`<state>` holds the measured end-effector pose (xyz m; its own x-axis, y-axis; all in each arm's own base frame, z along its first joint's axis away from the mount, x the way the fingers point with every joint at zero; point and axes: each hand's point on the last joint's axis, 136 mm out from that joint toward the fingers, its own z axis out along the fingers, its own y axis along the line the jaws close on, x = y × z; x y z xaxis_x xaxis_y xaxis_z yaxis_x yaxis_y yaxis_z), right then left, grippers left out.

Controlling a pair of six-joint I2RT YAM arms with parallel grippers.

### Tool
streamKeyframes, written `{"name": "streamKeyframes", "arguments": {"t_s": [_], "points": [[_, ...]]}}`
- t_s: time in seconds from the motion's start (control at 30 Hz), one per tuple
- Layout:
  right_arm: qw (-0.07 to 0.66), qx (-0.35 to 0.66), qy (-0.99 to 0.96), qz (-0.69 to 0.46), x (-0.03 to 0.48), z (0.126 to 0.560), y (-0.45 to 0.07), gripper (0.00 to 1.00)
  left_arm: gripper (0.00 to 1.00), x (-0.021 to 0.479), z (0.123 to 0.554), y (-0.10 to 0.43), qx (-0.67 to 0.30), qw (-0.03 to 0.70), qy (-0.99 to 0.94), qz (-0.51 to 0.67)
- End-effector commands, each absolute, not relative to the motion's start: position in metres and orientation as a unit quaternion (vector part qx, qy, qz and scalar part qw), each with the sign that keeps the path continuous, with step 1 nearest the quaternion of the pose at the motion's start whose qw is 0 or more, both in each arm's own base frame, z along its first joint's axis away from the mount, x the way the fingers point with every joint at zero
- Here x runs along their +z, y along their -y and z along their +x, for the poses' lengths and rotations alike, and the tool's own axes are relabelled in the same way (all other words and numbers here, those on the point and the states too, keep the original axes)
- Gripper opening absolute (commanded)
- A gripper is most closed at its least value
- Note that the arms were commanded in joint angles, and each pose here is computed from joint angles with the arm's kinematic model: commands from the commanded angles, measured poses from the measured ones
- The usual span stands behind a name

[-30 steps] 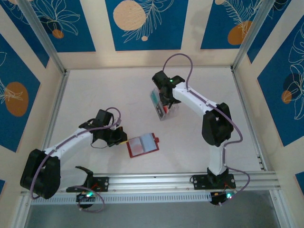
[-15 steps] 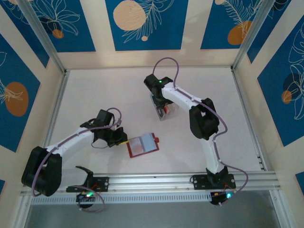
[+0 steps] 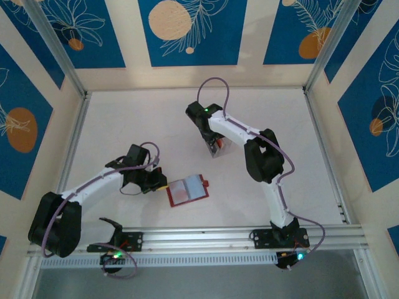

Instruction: Put the credit cards into the card holder

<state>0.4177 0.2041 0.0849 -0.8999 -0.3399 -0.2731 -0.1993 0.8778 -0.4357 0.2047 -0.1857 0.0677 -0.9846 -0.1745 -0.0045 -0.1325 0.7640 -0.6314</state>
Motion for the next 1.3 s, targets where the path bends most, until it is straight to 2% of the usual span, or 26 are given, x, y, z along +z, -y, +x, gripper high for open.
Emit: {"name": "streamKeyframes", "arguments": {"t_s": [0.0,0.23,0.67,1.27], "points": [[0.174,-0.234,-0.945,-0.148,0.089,0.420,-0.196,0.36,0.01,0.066,0.204,0.184,-0.337,0.030,-0.938,-0.082],[0.190,-0.245,-0.938,-0.156,0.106,0.423,-0.195,0.35,0.01,0.063,0.203,0.184,-0.338,0.028,-0.937,-0.085],[0.189,-0.228,-0.941,-0.164,0.113,0.423,-0.197,0.18,0.01,0.062,0.202,0.184,-0.340,0.027,-0.936,-0.087],[0.178,-0.172,-0.949,-0.193,0.135,0.411,-0.215,0.01,0.01,0.060,0.203,0.184,-0.338,0.026,-0.937,-0.086]]}}
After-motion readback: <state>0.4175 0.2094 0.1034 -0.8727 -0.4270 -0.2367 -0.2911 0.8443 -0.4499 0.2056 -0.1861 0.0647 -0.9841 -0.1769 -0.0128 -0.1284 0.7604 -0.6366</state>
